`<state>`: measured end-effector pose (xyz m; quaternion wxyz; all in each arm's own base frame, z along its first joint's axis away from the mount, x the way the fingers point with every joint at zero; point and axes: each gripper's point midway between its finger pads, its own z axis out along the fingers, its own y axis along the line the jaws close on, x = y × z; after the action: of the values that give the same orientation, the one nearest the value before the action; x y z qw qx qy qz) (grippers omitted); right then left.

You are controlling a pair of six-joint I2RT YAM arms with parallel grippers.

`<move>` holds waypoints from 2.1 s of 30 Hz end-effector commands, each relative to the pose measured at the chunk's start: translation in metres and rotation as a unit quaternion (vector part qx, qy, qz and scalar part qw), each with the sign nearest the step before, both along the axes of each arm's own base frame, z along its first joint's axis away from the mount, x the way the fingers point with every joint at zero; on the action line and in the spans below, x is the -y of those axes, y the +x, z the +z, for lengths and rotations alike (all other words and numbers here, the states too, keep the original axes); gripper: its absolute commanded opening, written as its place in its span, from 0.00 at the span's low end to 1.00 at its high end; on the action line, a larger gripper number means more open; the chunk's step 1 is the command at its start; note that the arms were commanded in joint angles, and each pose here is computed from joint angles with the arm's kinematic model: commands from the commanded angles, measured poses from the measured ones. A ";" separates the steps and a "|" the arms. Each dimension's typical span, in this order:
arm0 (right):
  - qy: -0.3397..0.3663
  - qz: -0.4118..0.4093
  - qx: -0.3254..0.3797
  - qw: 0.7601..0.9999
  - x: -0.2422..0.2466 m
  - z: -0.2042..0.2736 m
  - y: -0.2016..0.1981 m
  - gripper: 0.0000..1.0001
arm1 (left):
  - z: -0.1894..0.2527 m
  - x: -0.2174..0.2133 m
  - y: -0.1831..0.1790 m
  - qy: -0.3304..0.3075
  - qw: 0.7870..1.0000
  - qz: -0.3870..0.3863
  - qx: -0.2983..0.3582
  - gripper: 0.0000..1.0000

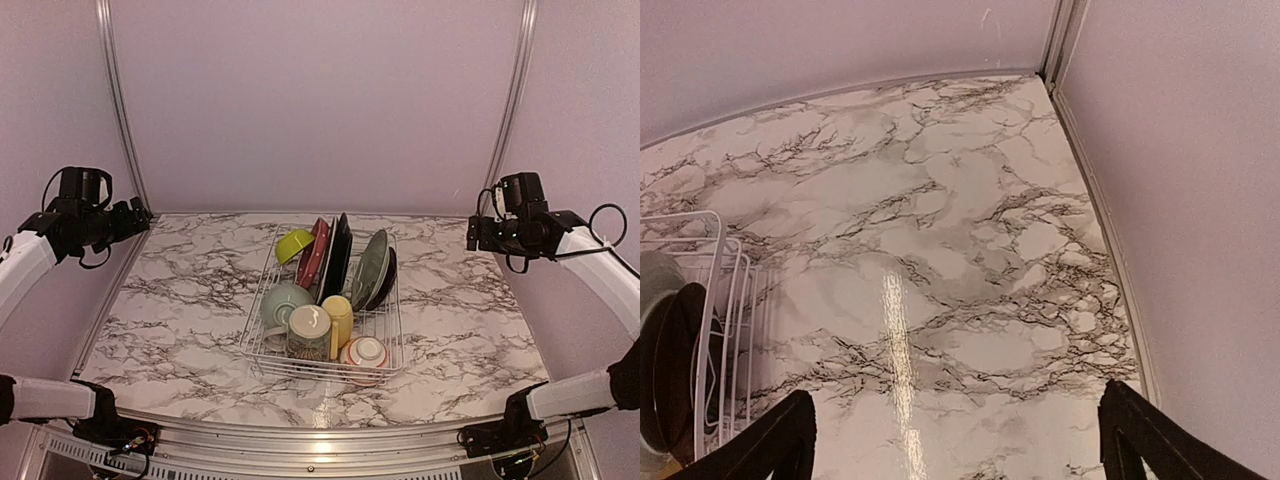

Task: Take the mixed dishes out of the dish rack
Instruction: Grab the plate from the dish rack.

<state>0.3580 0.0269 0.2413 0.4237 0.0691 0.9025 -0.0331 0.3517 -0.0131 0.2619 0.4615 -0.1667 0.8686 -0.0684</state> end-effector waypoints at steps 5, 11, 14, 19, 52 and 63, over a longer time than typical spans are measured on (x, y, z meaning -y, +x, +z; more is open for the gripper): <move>0.025 0.023 0.068 0.997 -0.009 0.023 -0.012 0.99 | -0.003 0.028 -0.002 -0.014 0.999 -0.051 0.007 0.99; 0.031 0.001 0.089 0.996 0.001 0.009 -0.023 0.99 | -0.006 0.051 -0.001 -0.014 0.997 -0.082 0.008 0.99; 0.054 0.011 0.079 0.995 -0.004 0.002 -0.023 0.99 | -0.012 0.060 0.001 -0.008 0.996 -0.088 -0.001 0.99; 0.102 0.065 0.053 0.991 -0.054 -0.002 -0.025 0.98 | -0.016 0.079 0.002 -0.013 0.995 -0.101 -0.003 0.99; 0.080 0.022 -0.026 0.996 -0.230 -0.057 0.000 0.50 | -0.042 0.130 -0.003 -0.009 0.987 -0.159 -0.021 0.99; 0.057 -0.009 -0.032 0.998 -0.232 -0.077 0.013 0.35 | -0.043 0.125 -0.006 0.002 0.988 -0.154 -0.019 0.99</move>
<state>0.3646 0.2579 0.1569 0.3810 0.0810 0.9207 0.0225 0.3492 -0.1401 0.2169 0.4204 -0.0370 0.8959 -0.1385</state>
